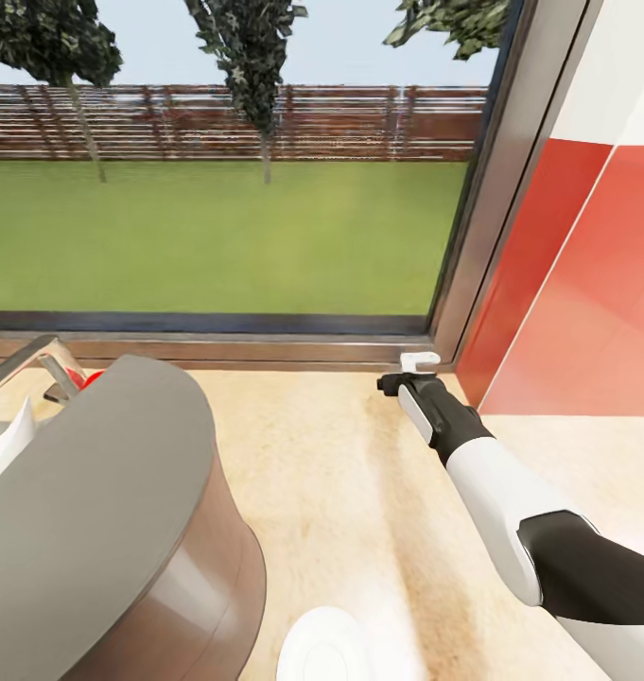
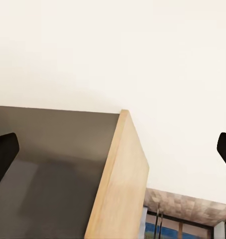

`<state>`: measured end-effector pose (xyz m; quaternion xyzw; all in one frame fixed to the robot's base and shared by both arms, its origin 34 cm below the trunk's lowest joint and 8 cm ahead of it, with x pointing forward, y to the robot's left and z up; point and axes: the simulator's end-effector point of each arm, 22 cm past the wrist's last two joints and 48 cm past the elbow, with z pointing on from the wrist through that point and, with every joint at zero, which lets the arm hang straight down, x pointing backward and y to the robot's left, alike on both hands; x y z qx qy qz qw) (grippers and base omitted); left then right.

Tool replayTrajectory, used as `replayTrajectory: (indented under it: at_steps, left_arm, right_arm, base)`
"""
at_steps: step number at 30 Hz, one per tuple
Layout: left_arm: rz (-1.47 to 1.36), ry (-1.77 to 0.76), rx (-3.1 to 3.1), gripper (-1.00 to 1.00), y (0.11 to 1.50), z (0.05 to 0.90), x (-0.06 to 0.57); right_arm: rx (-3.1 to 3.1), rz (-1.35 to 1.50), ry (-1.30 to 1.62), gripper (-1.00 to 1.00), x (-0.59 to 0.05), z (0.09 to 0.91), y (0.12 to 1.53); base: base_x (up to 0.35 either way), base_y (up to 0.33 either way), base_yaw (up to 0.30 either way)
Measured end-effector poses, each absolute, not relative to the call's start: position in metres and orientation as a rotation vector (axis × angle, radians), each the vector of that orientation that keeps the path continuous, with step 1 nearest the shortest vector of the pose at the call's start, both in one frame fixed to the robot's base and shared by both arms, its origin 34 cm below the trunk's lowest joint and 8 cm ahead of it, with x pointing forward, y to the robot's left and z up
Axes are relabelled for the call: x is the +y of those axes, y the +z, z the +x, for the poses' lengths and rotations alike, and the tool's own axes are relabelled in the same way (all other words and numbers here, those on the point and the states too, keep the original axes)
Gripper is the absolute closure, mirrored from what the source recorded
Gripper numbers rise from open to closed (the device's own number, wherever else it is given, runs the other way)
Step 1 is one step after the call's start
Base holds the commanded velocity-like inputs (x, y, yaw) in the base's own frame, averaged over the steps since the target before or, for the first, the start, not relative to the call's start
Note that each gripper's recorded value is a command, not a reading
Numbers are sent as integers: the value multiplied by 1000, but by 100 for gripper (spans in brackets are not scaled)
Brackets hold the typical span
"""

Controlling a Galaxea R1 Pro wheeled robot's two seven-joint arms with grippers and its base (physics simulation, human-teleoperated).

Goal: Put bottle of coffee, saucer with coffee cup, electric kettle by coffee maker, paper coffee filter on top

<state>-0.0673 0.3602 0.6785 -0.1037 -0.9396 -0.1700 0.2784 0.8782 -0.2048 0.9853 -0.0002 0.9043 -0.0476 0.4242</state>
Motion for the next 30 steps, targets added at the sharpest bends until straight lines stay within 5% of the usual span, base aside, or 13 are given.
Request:
replayTrajectory:
  at_steps: [30]
  left_arm:
    - [-294, -433, -2411, -100, 710, -126, 362]
  right_arm:
    - [2297, -3, -120, -100, -205, 879, 954]
  base:
    - [0, 0, 0]
